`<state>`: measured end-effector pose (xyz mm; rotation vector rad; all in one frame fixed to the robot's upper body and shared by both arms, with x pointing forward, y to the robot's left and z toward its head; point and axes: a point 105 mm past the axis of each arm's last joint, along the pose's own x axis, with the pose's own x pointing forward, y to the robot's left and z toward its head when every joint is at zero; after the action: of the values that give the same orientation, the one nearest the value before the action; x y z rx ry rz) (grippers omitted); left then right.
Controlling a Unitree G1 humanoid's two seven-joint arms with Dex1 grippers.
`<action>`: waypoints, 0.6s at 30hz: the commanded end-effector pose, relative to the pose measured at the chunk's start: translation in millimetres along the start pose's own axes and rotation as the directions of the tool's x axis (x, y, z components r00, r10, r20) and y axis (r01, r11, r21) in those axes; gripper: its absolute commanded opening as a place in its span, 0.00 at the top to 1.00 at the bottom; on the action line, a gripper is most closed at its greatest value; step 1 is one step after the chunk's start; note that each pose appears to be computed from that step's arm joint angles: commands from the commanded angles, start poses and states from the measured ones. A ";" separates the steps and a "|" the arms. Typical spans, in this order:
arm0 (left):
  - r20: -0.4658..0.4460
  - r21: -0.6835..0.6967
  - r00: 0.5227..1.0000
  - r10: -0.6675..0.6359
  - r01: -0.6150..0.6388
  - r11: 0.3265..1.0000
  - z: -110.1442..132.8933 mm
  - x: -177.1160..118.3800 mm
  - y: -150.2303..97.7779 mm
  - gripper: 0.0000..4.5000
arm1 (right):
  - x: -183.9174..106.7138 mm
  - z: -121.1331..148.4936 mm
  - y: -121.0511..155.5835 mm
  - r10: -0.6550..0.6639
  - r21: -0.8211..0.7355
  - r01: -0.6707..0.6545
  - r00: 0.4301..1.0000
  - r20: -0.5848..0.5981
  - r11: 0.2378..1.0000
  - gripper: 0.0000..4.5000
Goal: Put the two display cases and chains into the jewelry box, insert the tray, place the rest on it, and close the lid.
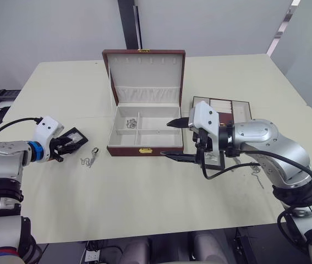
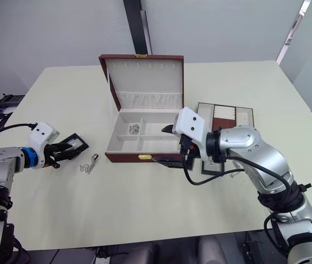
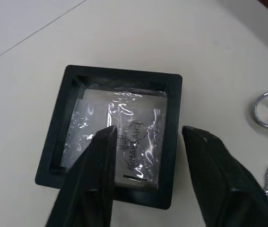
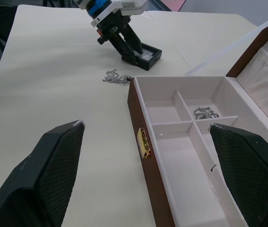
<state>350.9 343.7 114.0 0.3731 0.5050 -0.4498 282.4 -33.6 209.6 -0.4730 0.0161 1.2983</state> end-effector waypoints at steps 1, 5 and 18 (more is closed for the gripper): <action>0.050 0.019 0.999 0.015 -0.016 1.000 13.2 -3.4 5.4 0.83 | -1.7 13.7 1.4 -0.005 -0.050 0.007 0.999 0.034 0.999 0.00; 0.091 0.049 0.996 0.009 -0.013 0.999 25.6 -13.2 8.3 0.99 | -1.9 12.9 2.0 -0.007 -0.051 0.008 0.999 0.032 0.999 0.00; 0.158 0.362 0.909 -0.385 0.310 0.879 113.8 -50.0 -72.9 0.99 | -24.1 -4.3 1.6 -0.077 -0.045 0.075 0.997 -0.032 0.996 0.00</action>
<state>323.0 270.2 200.5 0.5312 0.3225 -0.8475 277.5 -53.6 196.5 -0.5070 0.0635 1.2453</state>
